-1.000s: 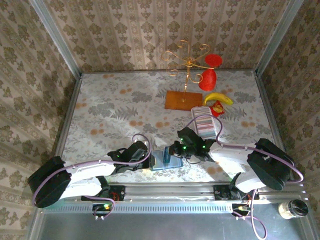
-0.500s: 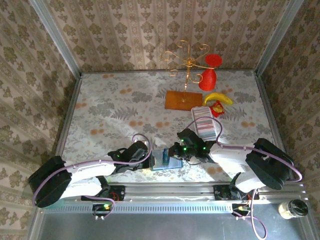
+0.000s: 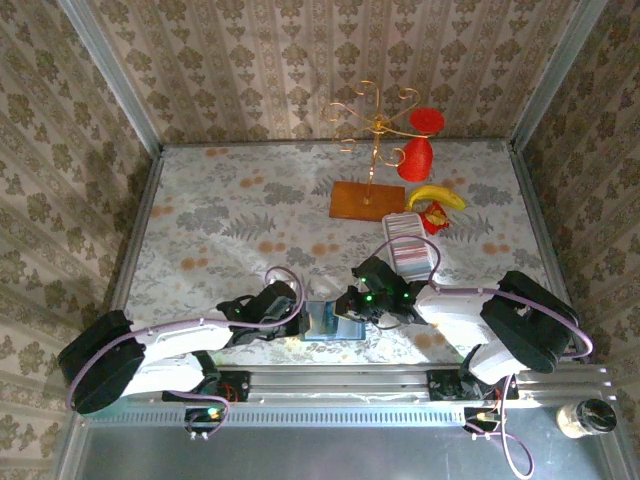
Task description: Put the credit cards into the card holder
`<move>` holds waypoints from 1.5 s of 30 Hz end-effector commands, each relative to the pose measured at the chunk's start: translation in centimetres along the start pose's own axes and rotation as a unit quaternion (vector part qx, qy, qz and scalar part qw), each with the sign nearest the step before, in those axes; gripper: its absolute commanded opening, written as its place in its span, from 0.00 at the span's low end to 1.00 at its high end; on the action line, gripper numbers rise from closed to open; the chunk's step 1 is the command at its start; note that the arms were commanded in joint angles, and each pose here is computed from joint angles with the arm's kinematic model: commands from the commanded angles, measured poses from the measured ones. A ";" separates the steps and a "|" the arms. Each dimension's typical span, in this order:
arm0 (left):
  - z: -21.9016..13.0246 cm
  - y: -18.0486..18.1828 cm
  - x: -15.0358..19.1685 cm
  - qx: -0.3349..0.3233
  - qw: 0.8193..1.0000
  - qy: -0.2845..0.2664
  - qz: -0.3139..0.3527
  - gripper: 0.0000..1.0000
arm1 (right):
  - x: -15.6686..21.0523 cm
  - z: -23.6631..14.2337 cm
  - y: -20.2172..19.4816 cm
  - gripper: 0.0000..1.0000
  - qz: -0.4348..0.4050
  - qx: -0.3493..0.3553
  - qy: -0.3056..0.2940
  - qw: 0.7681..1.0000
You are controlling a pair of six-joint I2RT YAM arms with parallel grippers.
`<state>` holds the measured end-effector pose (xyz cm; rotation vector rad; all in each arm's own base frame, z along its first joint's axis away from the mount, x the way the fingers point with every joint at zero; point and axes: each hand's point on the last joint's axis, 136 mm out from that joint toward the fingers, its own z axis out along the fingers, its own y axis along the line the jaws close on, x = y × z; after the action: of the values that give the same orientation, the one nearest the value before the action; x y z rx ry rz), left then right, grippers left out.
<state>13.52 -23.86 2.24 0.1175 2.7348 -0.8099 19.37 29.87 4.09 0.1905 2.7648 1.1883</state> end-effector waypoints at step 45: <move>0.5 -0.8 0.3 0.001 1.000 0.009 0.012 0.22 | 0.7 -1.7 -3.5 0.26 -0.005 0.108 0.018 0.994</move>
<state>13.44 -24.71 2.30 0.1432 2.7312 -0.8218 18.46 28.30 3.28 0.1706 2.8647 1.0878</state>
